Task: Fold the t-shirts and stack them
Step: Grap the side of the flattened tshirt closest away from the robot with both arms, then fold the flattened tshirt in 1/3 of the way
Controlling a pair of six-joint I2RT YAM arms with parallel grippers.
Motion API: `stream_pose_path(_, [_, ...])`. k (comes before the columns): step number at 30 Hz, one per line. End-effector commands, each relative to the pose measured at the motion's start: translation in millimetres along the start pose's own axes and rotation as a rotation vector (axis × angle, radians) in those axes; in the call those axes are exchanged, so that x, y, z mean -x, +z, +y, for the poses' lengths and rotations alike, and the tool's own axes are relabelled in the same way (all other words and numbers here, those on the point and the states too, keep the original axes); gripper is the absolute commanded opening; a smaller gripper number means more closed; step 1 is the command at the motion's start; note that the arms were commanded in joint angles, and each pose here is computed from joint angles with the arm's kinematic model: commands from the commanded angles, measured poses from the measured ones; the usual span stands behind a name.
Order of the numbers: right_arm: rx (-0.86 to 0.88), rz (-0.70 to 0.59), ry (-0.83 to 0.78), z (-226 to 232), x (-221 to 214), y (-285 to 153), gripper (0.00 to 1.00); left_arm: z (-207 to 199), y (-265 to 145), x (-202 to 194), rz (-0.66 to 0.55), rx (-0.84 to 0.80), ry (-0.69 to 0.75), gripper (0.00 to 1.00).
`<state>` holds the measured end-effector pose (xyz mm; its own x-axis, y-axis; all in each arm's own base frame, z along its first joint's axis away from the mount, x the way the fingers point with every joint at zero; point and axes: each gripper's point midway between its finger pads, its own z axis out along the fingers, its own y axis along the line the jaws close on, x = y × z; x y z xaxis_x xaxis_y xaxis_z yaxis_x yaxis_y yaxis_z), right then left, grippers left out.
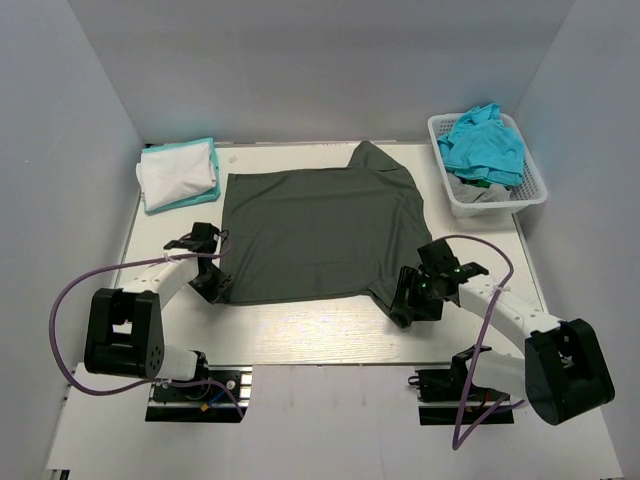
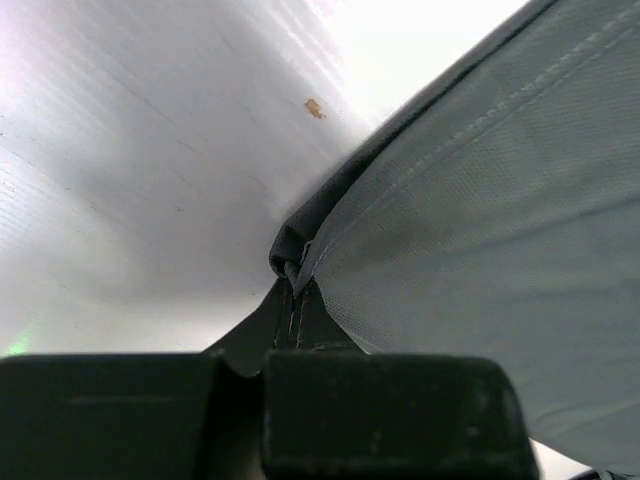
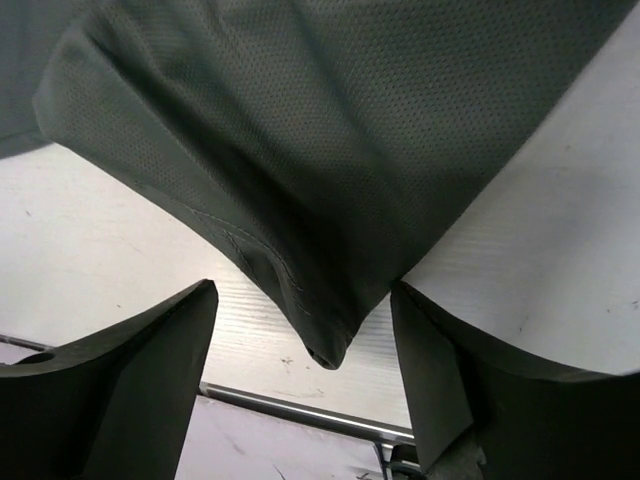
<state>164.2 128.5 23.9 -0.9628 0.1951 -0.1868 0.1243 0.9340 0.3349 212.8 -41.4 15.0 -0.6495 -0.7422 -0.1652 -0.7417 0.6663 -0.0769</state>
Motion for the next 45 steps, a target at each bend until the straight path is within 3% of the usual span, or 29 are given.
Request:
stream_pose_path(1, [0.029, -0.005, -0.013, 6, -1, 2, 0.72, -9, -12, 12, -0.042, -0.032, -0.021, 0.0])
stream_pose_path(3, [0.015, 0.008, -0.012, 2, -6, 3, 0.54, -12, -16, 17, -0.056, -0.035, -0.023, 0.0])
stream_pose_path(4, [0.009, 0.016, -0.007, 0, -8, 4, 0.28, -14, -18, 19, -0.062, -0.042, -0.014, 0.0])
stream_pose_path(7, [0.002, 0.02, 0.004, 0, -9, 1, 0.0, -17, -24, 20, -0.054, -0.049, -0.002, 0.0])
stream_pose_path(15, [-0.004, -0.077, -0.007, 34, 50, -40, 0.0, -46, -49, 31, -0.039, -0.128, 0.017, 0.0])
stream_pose_path(20, [-0.03, -0.064, 0.018, 44, 84, -44, 0.0, -63, -54, 48, -0.044, -0.104, 0.017, 0.0])
stream_pose_path(24, [-0.013, -0.134, 0.025, 64, 152, -60, 0.0, -76, -57, 67, -0.036, -0.085, 0.005, 0.0])
stream_pose_path(31, [-0.031, -0.162, 0.035, 64, 223, -71, 0.0, -102, -46, 96, 0.013, -0.102, -0.023, 0.0])
stream_pose_path(38, [0.028, -0.146, -0.058, 78, 279, -57, 0.0, -151, -41, 137, -0.016, -0.186, 0.046, 0.0])
stream_pose_path(39, [0.033, -0.14, -0.066, 77, 283, -54, 0.0, -155, -26, 138, 0.005, -0.163, 0.047, 0.0])
stream_pose_path(43, [0.015, -0.088, -0.056, 70, 310, -15, 0.0, -171, -10, 157, 0.002, -0.128, 0.055, 0.0])
stream_pose_path(44, [0.036, -0.104, -0.065, 75, 318, -15, 0.01, -168, -8, 158, 0.007, -0.101, 0.055, 0.03])
stream_pose_path(45, [0.047, -0.115, -0.08, 77, 323, -14, 0.1, -168, -6, 163, -0.007, -0.084, 0.055, 0.27])
